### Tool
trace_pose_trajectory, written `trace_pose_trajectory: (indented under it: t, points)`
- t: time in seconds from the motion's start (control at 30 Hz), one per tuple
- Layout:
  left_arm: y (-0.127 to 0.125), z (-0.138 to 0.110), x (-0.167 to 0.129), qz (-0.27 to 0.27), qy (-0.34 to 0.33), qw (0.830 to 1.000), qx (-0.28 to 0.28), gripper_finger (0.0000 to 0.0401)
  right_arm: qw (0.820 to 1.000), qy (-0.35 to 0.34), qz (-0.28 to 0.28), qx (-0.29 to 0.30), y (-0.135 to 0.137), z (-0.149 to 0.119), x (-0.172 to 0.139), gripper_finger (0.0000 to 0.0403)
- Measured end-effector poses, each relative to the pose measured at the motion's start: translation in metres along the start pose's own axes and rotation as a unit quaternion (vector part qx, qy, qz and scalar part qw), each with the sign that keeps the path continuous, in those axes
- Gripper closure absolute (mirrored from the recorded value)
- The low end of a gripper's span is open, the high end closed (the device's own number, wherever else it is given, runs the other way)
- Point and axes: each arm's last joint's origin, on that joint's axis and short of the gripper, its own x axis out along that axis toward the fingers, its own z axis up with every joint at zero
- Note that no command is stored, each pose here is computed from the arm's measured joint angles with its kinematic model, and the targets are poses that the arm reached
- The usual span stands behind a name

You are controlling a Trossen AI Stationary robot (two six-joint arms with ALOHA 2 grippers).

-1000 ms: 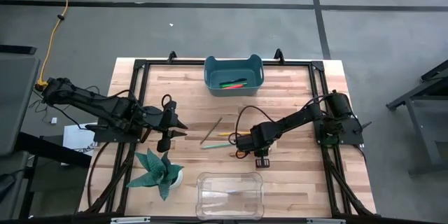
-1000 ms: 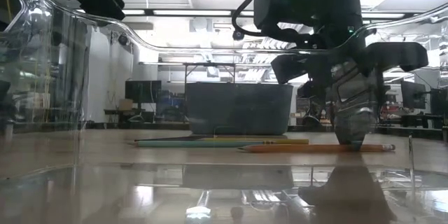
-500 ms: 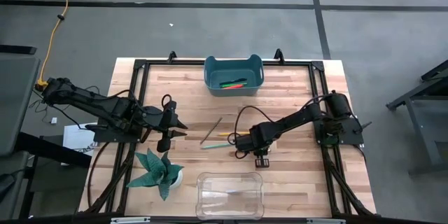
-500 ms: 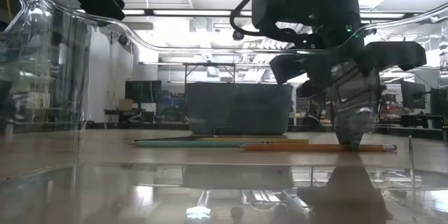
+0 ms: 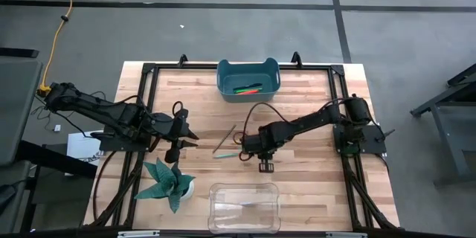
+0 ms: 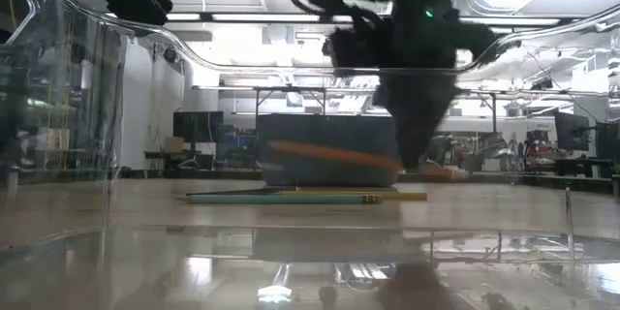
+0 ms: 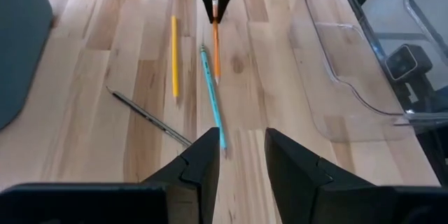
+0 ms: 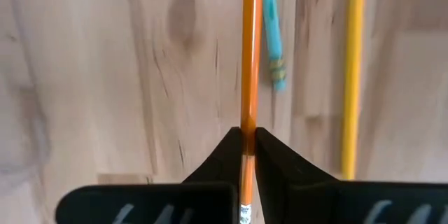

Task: Sort pens & pencils
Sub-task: Put the orange pencil into the transparent bin

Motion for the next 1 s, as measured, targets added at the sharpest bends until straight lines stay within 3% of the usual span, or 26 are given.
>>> trace_pose_trajectory:
  t: [0.23,0.57,1.0]
  points:
    - [0.001,-0.004,0.000,0.003,0.021,1.000,0.001,0.0297,0.999,-0.021,0.004,-0.029,0.010,0.015,-0.031,0.0395]
    - [0.001,-0.007,0.000,0.005,0.034,0.999,-0.005,0.0297,0.997,-0.028,0.012,-0.068,0.046,0.020,-0.074,0.0395]
    - [0.001,-0.007,0.000,0.007,0.035,0.999,-0.022,0.0297,0.989,-0.085,0.049,-0.109,0.096,0.016,-0.086,0.0395]
